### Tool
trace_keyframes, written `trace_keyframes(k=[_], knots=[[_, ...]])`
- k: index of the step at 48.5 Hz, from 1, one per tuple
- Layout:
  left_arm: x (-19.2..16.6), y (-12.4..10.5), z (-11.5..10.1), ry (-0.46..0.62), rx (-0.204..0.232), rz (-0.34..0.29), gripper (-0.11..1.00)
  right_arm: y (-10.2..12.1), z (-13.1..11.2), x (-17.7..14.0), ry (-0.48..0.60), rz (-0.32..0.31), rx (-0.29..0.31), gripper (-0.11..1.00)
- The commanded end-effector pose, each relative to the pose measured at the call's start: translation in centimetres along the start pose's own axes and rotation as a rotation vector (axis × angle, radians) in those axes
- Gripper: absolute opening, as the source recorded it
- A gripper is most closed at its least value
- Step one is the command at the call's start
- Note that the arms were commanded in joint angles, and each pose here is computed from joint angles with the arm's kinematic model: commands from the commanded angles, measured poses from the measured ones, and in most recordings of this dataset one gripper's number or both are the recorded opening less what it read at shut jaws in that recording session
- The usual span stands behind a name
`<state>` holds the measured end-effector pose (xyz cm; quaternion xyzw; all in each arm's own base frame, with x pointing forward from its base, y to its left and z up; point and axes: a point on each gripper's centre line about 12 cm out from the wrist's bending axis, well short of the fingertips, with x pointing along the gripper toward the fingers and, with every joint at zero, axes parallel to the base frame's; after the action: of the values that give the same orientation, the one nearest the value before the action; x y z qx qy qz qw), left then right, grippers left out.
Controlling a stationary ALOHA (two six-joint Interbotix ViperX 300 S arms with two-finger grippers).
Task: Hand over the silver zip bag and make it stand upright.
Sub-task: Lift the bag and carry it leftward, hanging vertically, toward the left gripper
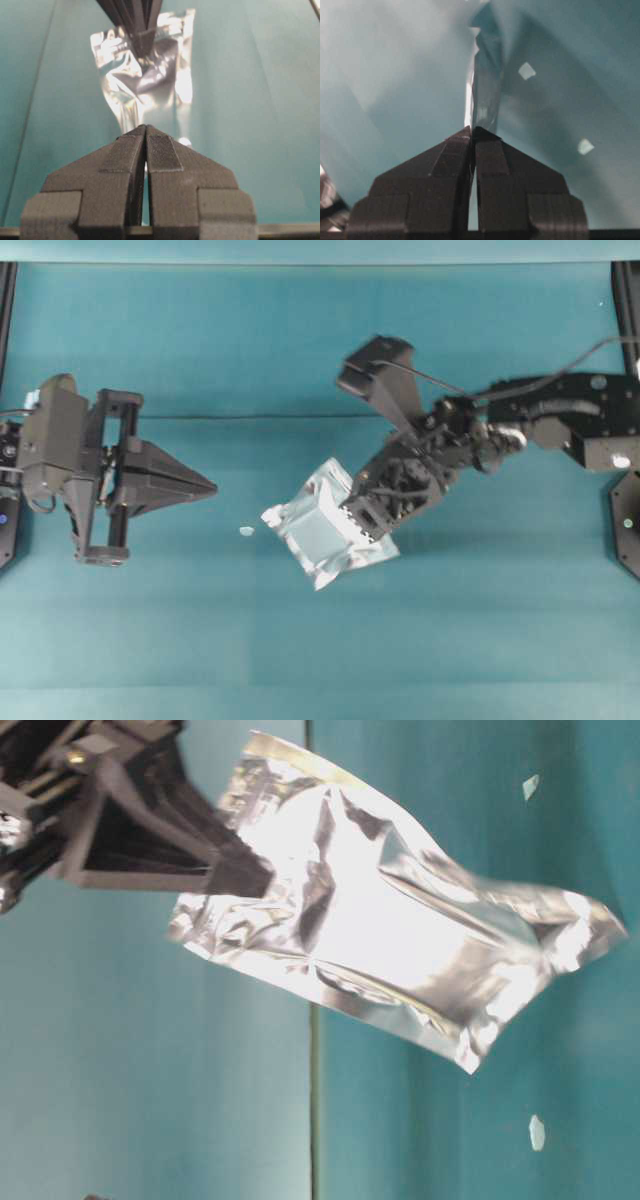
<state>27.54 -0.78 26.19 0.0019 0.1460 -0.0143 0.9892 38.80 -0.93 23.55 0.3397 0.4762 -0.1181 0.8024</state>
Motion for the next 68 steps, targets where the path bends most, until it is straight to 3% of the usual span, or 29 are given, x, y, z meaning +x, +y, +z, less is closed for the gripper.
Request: trace_keyframes(k=[1, 9, 33, 42, 51, 68], knots=[[-0.4, 0.0, 0.6, -0.026, 0.001, 0.001, 0.07, 1.2, 1.1, -1.5, 0.001, 0.002, -0.058, 0.07], [-0.8, 0.0, 0.6, -0.035, 0.0, 0.001, 0.07, 1.7, 1.8, -1.7, 0.062, -0.046, -0.136, 0.07], [-0.9, 0.0, 0.2, -0.028, 0.0, 0.001, 0.07, 3.4, 4.4, -2.2, 0.23, -0.085, -0.404, 0.07], [-0.9, 0.1, 0.2, -0.028, -0.012, 0.004, 0.07, 3.9, 5.2, -2.3, 0.241, -0.078, -0.5, 0.07], [-1.0, 0.1, -0.2, -0.018, -0.055, 0.002, 0.07, 3.7, 5.8, -2.1, 0.233, -0.103, -0.625, 0.07], [-1.0, 0.1, -0.4, -0.015, -0.064, 0.002, 0.07, 2.9, 6.1, -0.4, 0.25, -0.162, -0.724, 0.07]])
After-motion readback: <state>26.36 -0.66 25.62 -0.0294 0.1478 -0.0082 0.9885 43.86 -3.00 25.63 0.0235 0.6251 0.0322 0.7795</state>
